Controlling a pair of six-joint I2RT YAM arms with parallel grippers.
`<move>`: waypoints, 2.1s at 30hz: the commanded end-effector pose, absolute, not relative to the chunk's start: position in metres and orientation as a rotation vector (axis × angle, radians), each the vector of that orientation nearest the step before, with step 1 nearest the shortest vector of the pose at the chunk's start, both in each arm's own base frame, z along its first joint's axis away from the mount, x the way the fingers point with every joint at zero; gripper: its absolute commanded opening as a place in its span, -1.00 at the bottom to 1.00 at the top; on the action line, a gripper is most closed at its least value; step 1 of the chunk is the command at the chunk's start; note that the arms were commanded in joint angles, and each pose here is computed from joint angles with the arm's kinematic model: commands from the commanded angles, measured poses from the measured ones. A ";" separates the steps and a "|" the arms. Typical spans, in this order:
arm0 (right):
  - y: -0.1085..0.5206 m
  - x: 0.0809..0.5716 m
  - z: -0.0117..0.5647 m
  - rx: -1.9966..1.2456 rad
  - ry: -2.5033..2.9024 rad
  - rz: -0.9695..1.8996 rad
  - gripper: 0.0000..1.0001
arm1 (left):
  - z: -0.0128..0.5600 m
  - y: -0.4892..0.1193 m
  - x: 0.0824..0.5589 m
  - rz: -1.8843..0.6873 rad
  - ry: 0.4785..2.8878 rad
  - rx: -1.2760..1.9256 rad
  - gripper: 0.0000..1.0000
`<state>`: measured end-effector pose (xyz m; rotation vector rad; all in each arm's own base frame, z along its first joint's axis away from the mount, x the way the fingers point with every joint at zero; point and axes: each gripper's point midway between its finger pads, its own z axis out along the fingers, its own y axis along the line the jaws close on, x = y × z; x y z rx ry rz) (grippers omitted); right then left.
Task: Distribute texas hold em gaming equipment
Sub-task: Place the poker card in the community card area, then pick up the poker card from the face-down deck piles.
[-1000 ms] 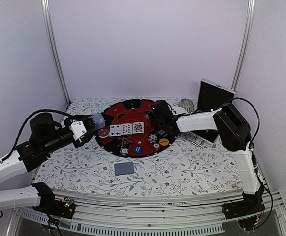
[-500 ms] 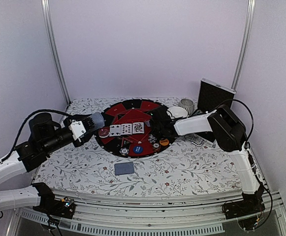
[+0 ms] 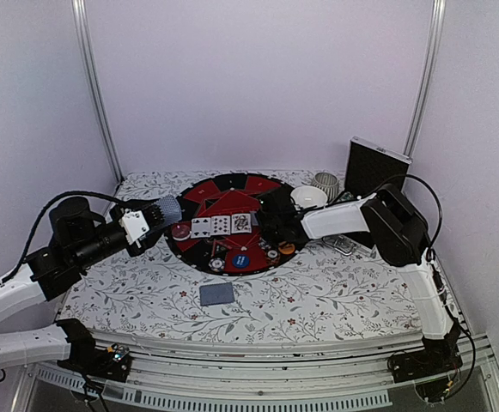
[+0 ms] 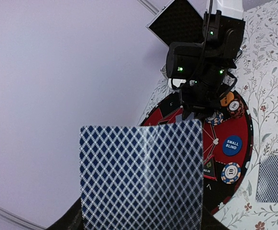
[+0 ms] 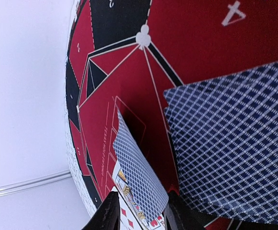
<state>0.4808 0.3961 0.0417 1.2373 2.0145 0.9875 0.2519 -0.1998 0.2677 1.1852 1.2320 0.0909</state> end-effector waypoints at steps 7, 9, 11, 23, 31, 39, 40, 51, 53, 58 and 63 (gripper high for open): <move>0.406 0.476 0.068 1.218 2.000 1.081 -0.28 | 0.279 -0.197 0.252 0.097 1.213 1.152 0.08; 0.402 0.475 0.072 1.210 1.990 1.068 -0.26 | 0.279 -0.197 0.252 0.098 1.213 1.152 0.08; 0.399 0.474 0.077 1.197 1.985 1.058 -0.23 | 0.279 -0.197 0.252 0.097 1.214 1.151 0.08; 0.392 0.471 0.155 0.931 1.919 1.091 0.17 | 0.279 -0.197 0.252 0.097 1.212 1.153 0.08; 0.438 0.428 0.318 -0.017 1.666 1.069 0.45 | 0.280 -0.197 0.252 0.102 1.201 1.151 0.08; 0.486 0.331 0.341 -0.801 1.589 1.248 0.60 | 0.278 -0.197 0.254 0.111 1.203 1.154 0.07; 0.494 0.318 0.336 -0.866 1.598 1.300 0.60 | 0.278 -0.198 0.255 0.111 1.204 1.155 0.07; 0.563 0.262 0.317 -1.142 1.679 1.485 0.62 | 0.275 -0.198 0.256 0.113 1.208 1.160 0.07; 0.572 0.259 0.311 -1.160 1.694 1.487 0.62 | 0.275 -0.198 0.256 0.114 1.207 1.159 0.07; 0.584 0.257 0.296 -1.181 1.742 1.444 0.62 | 0.275 -0.199 0.256 0.111 1.207 1.162 0.07; 0.577 0.285 0.278 -1.081 1.854 1.230 0.58 | 0.276 -0.198 0.256 0.112 1.203 1.159 0.07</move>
